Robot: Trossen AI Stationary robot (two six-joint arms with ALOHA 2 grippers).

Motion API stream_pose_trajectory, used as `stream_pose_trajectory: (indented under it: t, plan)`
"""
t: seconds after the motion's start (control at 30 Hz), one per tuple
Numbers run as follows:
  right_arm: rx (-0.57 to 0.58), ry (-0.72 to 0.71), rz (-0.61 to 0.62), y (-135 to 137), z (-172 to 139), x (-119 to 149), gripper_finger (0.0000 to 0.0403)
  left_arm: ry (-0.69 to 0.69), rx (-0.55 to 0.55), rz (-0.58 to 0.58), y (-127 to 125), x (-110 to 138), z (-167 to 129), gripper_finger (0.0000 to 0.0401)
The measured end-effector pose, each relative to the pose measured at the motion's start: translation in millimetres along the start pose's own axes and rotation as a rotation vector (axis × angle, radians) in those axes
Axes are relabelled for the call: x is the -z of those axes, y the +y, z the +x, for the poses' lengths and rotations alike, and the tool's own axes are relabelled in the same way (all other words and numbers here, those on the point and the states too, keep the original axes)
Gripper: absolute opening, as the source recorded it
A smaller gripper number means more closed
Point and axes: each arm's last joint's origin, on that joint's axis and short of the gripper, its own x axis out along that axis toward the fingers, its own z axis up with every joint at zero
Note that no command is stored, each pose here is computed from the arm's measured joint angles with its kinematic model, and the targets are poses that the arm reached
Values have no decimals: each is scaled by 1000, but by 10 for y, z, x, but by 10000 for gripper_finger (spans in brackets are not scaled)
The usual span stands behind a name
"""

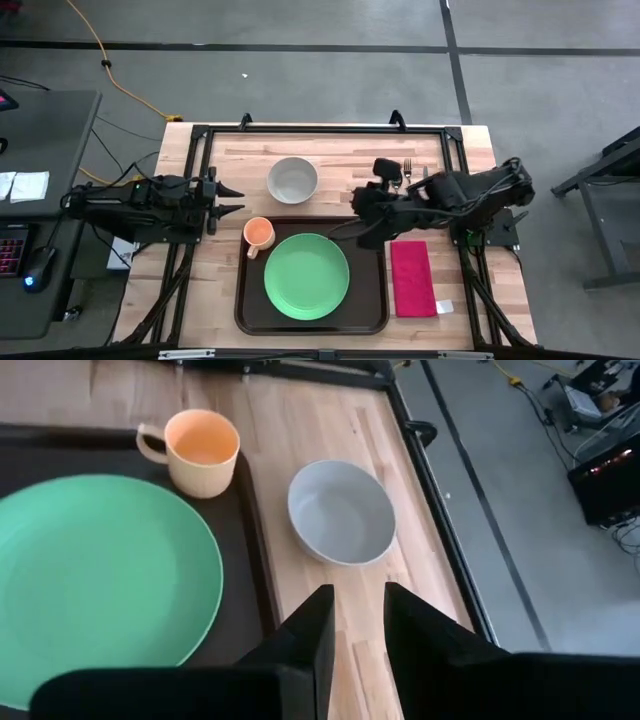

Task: Set up tray
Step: Put the gray bowl on top of the plate on the serving tray

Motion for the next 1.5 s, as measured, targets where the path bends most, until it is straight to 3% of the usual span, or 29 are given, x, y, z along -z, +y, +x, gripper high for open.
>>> stream_pose_trajectory:
  t: [0.3, 0.6, 0.87, 1.0, 1.23, 1.5]
  plan:
    - [-7, -50, 39, -194, -231, 29, 67, 65, -89, 191, 11, -379, 25, 179]
    - [10, -49, 67, -312, -353, 88, 67, 308, -142, 359, -17, -726, 243, 179]
    - [10, -46, 52, -307, -346, 93, 67, 555, -145, 540, -79, -822, 632, 179]
    - [1, -44, 51, -304, -345, 93, 67, 659, -128, 573, -115, -843, 826, 179]
    - [-13, -42, 54, -299, -345, 91, 67, 758, -180, 468, -55, -930, 1077, 179]
    - [-41, -40, 59, -289, -344, 86, 67, 790, -273, 153, 313, -958, 1161, 179]
